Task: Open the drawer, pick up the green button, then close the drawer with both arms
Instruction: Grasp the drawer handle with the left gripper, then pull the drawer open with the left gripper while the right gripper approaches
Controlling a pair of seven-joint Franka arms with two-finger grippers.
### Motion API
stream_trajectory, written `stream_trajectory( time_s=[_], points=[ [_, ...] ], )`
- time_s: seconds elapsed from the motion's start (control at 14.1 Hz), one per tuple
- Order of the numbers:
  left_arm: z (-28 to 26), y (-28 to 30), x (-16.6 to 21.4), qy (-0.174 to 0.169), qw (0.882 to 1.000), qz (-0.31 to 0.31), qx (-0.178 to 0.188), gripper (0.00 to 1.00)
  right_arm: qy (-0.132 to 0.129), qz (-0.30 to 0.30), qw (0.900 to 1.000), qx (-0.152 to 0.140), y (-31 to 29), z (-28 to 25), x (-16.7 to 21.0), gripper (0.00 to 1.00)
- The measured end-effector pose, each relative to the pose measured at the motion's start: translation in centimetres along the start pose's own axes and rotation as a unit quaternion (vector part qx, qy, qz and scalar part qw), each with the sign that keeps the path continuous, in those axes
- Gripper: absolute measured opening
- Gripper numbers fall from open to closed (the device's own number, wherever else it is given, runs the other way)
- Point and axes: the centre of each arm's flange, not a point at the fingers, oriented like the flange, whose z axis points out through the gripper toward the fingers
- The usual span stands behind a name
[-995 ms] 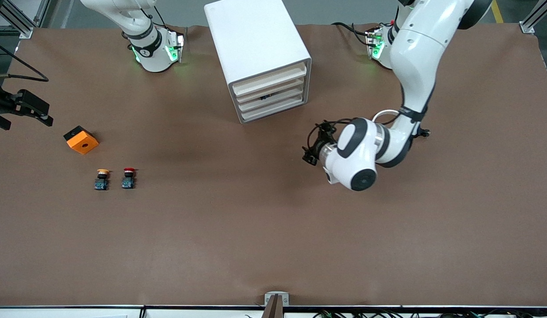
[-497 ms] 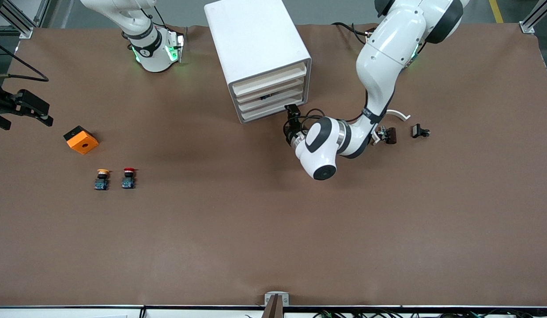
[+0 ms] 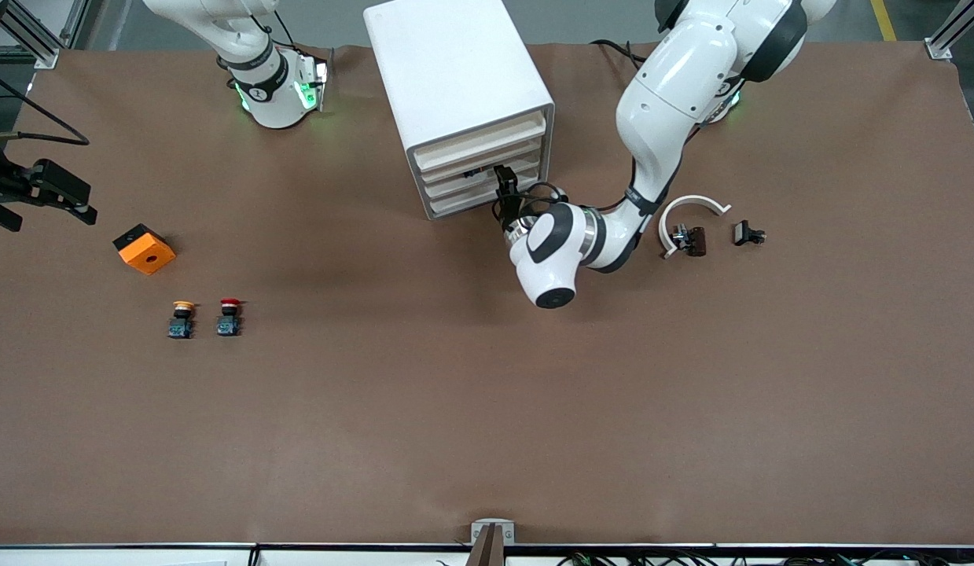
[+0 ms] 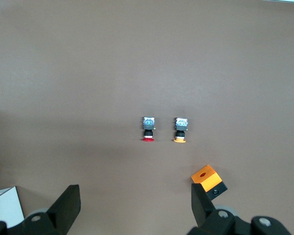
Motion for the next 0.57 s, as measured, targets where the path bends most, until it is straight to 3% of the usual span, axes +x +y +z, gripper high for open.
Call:
stream_trajectory(
  time_s=[0.07,0.36,0.57],
  points=[
    [0.7,0.1,-0.2,0.006,1.0,-0.003,0.003,0.58,0.0,0.0,1.0,0.0,0.0,0.0,0.0,1.0],
    [1.3,0.5,0.0,0.009,1.0,-0.011,0.014,0.15,-0.001,-0.004,1.0,0.001,-0.4,0.1,0.1,1.0],
    [-0.5,1.1,0.7,-0.001,1.0,-0.022,0.008,0.14,-0.007,-0.012,1.0,0.002,-1.3,0.8,0.6,1.0]
  ],
)
